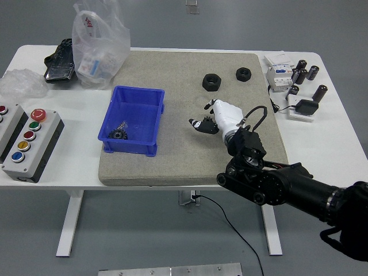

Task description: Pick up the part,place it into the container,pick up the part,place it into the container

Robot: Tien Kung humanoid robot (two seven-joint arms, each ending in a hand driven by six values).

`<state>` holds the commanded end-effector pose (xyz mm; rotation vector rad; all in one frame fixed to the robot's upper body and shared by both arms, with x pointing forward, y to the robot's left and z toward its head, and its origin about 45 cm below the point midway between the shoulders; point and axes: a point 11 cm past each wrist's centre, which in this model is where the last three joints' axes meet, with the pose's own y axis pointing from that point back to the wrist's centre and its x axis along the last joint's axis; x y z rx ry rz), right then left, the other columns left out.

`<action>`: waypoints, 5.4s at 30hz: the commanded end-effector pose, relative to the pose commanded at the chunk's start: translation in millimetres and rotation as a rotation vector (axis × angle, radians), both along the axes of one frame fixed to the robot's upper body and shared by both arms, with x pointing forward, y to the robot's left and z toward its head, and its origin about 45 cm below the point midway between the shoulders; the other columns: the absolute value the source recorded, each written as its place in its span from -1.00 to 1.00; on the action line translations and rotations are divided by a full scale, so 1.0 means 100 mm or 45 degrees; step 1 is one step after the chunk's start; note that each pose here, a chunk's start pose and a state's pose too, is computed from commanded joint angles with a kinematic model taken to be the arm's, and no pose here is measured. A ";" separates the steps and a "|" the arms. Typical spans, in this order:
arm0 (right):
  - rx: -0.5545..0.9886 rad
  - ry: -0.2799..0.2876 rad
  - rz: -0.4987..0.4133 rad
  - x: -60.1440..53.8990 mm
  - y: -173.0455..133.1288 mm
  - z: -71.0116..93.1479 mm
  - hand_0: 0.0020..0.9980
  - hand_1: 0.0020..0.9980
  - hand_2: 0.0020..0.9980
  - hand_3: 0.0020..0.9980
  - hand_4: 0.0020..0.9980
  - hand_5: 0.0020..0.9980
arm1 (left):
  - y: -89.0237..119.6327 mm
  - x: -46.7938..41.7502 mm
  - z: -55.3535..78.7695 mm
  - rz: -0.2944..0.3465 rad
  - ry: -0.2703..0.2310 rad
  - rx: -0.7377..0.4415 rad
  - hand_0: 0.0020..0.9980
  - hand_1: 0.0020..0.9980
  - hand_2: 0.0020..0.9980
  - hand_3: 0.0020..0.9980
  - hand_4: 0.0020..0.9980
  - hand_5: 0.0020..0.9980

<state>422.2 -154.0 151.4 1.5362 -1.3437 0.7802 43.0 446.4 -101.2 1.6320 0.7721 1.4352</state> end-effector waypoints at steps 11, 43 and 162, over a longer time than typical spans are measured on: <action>-0.054 0.002 -0.018 0.05 0.01 -0.02 -0.17 0.28 0.27 0.34 0.64 0.01 | -0.01 0.033 0.00 -0.007 -0.007 -0.006 0.38 0.14 0.09 0.23 0.10 -0.70; -0.053 0.084 -0.047 0.04 -0.08 -0.22 -0.14 0.26 0.16 0.30 0.26 -0.44 | -0.02 0.047 0.00 -0.015 -0.005 -0.007 0.38 0.14 0.09 0.22 0.10 -0.70; 1.086 -0.815 -0.382 -0.64 -1.93 1.23 0.09 0.32 0.37 0.38 0.36 -0.28 | 0.07 -0.158 0.01 0.046 0.007 0.016 0.38 0.14 0.09 0.23 0.12 -0.70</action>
